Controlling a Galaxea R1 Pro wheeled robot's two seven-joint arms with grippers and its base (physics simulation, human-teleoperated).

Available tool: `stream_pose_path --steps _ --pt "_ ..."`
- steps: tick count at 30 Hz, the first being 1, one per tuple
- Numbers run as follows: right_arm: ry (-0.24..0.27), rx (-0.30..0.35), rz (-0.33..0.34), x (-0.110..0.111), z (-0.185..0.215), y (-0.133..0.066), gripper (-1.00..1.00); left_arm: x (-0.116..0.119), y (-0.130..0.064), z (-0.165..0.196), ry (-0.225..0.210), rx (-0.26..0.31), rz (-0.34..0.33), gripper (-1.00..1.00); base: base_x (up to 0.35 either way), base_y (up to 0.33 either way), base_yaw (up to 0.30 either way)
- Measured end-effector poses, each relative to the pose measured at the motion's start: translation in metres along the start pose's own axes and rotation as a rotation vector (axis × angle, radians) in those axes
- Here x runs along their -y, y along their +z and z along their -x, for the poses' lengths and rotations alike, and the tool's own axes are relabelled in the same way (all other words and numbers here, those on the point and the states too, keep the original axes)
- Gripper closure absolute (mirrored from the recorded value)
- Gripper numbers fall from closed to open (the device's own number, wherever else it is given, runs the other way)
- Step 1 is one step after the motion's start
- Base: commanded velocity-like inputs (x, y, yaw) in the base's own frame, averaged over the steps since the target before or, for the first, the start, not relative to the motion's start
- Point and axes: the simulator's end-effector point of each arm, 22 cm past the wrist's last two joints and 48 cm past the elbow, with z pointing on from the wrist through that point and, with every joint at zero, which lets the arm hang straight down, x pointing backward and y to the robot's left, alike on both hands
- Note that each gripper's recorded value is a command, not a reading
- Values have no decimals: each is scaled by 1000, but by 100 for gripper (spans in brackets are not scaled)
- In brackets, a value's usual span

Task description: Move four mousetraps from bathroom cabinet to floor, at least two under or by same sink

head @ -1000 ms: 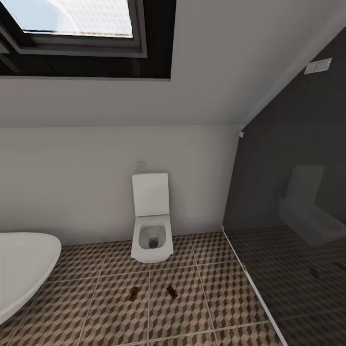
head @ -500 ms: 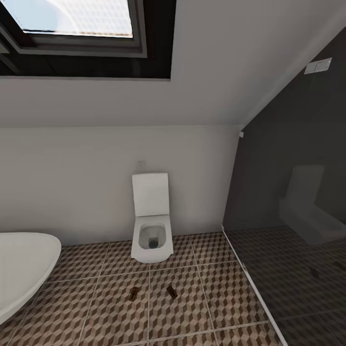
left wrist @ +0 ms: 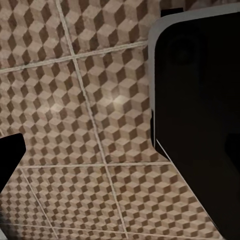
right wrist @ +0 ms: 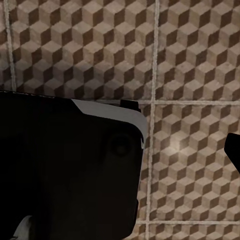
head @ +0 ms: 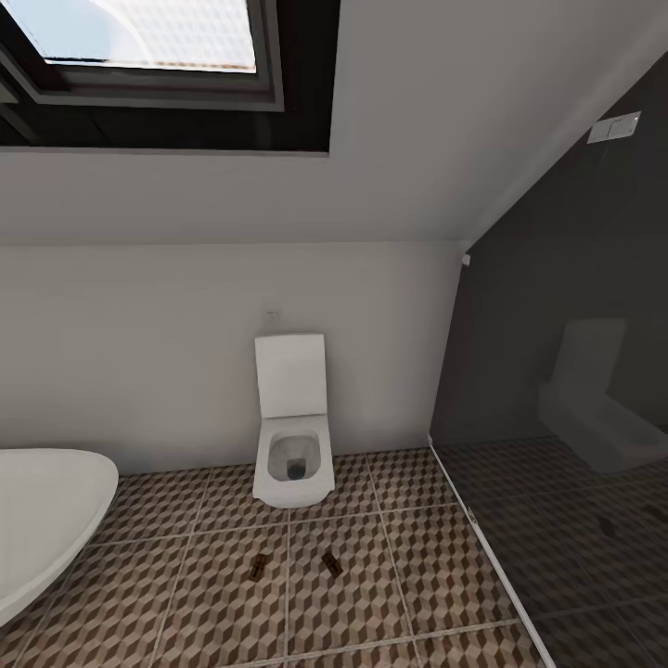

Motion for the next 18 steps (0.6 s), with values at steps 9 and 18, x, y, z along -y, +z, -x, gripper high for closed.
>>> stream_pose_path --steps 9,18 --pt "-1 0 -1 1 0 0 -100 -4 1 0 -1 1 6 -100 0 0 0" --pt "0 0 -1 1 0 0 -100 -5 1 0 -1 1 6 -100 0 0 0"
